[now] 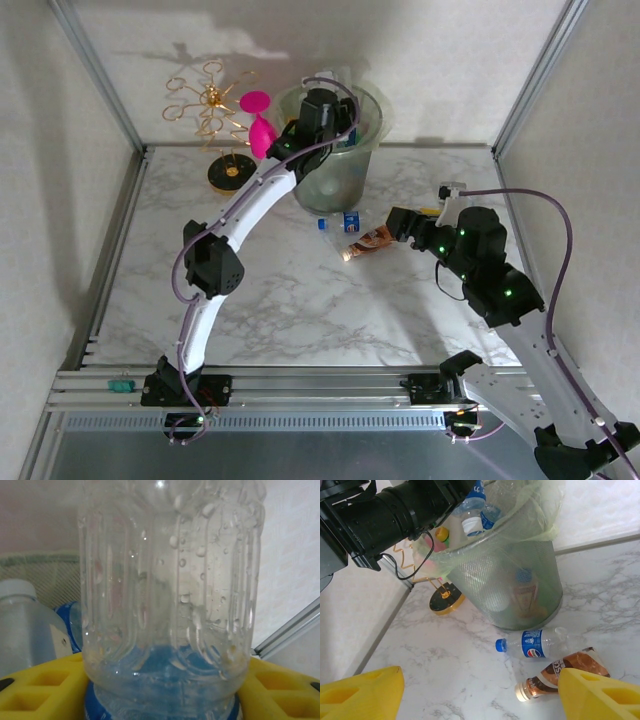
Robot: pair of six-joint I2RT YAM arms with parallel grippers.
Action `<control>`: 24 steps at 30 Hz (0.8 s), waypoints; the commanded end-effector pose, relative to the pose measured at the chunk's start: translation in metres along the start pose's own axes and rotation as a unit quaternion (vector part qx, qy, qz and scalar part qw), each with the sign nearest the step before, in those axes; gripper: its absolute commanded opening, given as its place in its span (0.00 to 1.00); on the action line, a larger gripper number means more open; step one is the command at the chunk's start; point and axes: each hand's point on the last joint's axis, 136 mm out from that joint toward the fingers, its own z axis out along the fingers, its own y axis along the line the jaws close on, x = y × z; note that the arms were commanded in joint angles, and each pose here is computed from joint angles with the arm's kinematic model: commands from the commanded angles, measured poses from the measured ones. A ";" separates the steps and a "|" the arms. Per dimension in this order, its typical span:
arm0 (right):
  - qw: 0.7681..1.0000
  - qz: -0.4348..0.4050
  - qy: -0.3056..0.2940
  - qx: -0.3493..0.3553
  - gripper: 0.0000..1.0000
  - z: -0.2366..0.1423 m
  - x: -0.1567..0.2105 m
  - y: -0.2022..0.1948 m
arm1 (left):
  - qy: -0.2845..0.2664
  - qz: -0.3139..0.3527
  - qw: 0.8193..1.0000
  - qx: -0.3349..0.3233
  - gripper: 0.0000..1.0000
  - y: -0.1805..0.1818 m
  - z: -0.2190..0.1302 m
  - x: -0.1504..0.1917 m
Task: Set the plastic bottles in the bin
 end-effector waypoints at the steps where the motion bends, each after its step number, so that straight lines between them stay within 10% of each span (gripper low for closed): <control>1: 1.000 0.004 0.004 -0.008 0.81 0.003 0.004 0.003 | -0.001 -0.050 0.999 0.008 0.61 -0.005 0.000 0.003; 13: 1.000 0.001 0.003 -0.009 0.81 0.004 0.001 0.004 | -0.036 -0.090 0.995 -0.038 0.77 0.009 -0.023 -0.016; 24: 1.000 0.001 0.006 -0.005 0.80 0.006 0.001 0.003 | -0.082 -0.086 0.993 0.016 0.71 -0.016 -0.060 -0.075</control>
